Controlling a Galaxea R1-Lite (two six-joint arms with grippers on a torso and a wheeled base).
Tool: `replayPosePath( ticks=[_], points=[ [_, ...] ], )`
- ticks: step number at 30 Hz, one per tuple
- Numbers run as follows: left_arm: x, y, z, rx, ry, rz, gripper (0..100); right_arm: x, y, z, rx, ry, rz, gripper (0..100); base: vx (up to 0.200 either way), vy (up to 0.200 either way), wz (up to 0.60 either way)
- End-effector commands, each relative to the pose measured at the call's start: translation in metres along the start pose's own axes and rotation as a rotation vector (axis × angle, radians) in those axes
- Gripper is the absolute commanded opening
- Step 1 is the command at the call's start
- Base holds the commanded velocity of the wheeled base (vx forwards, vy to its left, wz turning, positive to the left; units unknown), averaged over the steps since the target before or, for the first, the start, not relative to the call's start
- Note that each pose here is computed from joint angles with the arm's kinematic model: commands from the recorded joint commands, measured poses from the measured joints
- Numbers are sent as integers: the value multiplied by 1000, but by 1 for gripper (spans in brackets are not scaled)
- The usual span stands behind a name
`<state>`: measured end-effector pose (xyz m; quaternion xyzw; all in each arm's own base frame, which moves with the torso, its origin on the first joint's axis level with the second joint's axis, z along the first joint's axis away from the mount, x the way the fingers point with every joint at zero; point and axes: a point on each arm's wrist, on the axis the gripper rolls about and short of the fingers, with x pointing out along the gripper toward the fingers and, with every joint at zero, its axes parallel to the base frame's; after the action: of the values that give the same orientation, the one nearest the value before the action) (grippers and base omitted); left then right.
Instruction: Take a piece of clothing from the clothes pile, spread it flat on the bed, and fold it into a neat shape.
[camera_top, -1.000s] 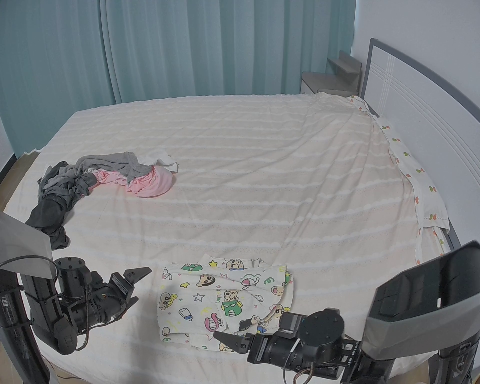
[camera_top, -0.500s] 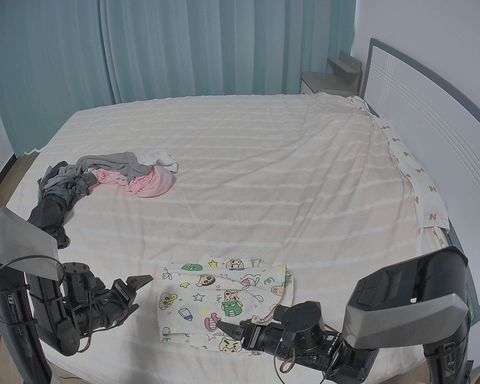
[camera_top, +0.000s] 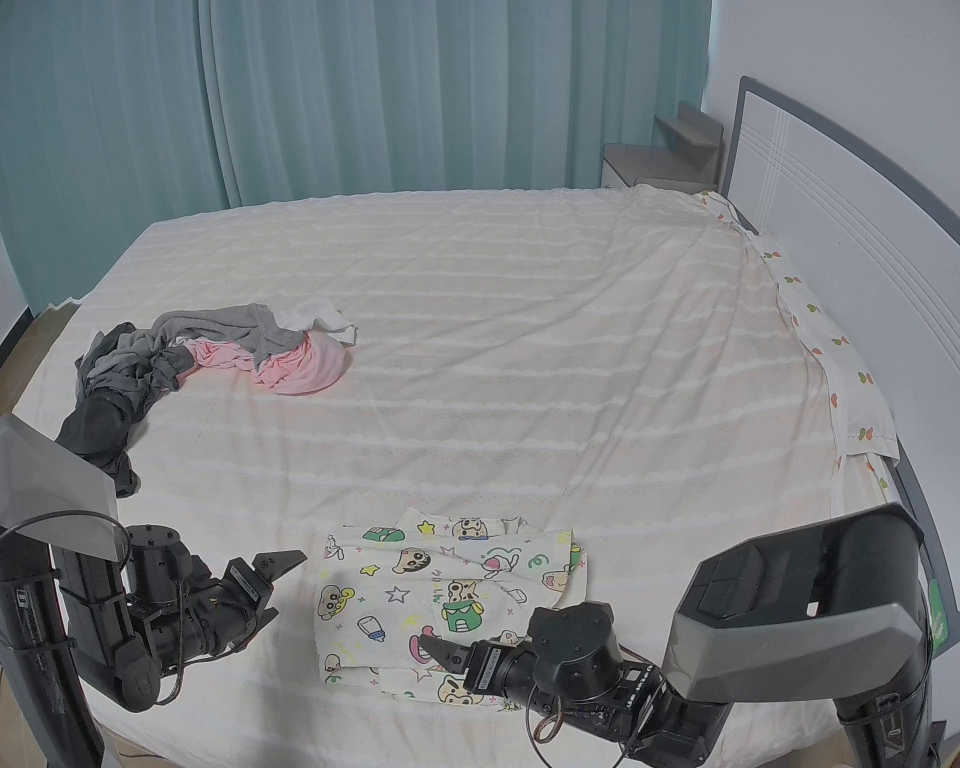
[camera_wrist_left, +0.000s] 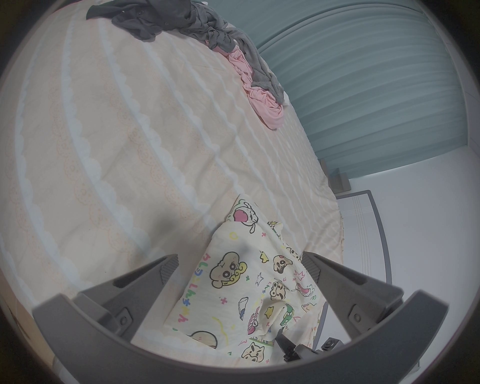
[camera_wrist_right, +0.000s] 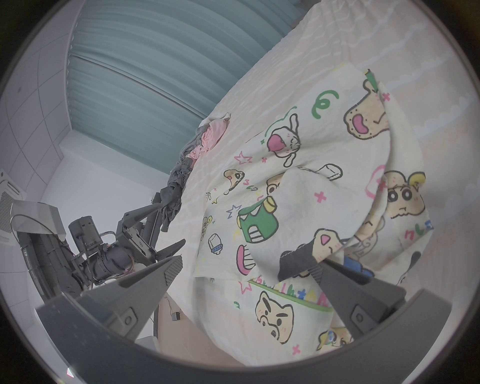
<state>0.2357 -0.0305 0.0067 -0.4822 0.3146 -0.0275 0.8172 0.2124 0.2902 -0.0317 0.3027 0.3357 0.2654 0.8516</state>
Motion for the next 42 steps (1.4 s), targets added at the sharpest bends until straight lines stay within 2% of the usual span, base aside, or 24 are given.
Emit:
replayPosePath(
  ticks=[1,9,16,17,30,42],
  points=[
    [0,-1,1,4,-7,-14,100,1,2,-4,-5,-2,-3,100,0,0,0],
    [0,-2,1,5,-8,-15,100,9,-3,-3,-1,-55,-43,100,0,0,0],
    [0,-2,1,5,-10,-14,100,13,-2,-3,0,-73,-46,100,0,0,0],
    [0,-1,1,4,-9,-13,100,13,-3,-2,1,-76,-48,0,0,0,0],
    [0,-1,1,3,-10,-12,100,5,-8,-1,-7,-95,-95,0,0,0,0],
    [0,-1,1,3,-11,-11,100,-42,2,19,-12,-103,-96,0,0,0,0]
  ],
)
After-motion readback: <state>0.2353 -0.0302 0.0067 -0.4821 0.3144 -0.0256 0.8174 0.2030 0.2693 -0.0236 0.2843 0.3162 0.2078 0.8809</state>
